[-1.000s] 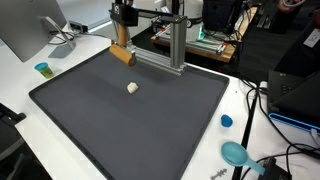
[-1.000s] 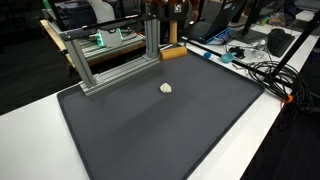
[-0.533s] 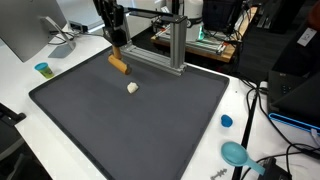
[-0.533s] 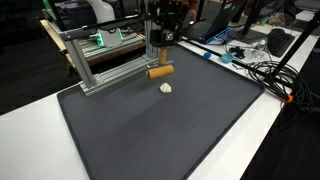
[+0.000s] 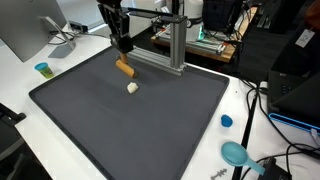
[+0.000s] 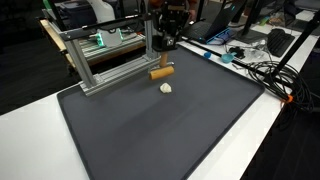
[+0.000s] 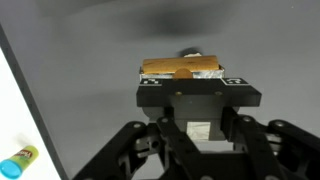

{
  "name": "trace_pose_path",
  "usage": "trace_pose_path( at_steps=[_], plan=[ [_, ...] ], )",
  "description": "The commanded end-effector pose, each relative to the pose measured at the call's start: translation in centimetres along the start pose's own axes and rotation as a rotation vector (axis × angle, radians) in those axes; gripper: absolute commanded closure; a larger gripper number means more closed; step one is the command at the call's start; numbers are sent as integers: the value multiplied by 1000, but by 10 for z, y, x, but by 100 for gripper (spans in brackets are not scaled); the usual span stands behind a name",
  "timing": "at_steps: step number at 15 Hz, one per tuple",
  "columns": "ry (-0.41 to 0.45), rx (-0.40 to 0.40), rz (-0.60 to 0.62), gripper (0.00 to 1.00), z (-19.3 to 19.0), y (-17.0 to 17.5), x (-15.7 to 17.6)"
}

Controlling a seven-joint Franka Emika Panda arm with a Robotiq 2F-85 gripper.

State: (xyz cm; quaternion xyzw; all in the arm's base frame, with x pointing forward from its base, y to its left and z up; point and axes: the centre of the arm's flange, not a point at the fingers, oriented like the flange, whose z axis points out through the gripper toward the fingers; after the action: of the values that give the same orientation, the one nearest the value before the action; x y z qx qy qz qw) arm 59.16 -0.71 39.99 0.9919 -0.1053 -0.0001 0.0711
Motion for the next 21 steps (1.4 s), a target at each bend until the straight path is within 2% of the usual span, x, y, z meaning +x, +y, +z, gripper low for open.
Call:
trace_pose_path(
  at_steps=[1,3,4,12,21],
  plan=[
    [-13,13,2,54,4,-3,-1],
    [-25,26,1,54,10,-7,-1],
    [-7,21,4,79,12,-9,0],
    [-10,20,-7,79,42,-22,16],
    [-45,8,26,79,74,-20,37]
  ],
)
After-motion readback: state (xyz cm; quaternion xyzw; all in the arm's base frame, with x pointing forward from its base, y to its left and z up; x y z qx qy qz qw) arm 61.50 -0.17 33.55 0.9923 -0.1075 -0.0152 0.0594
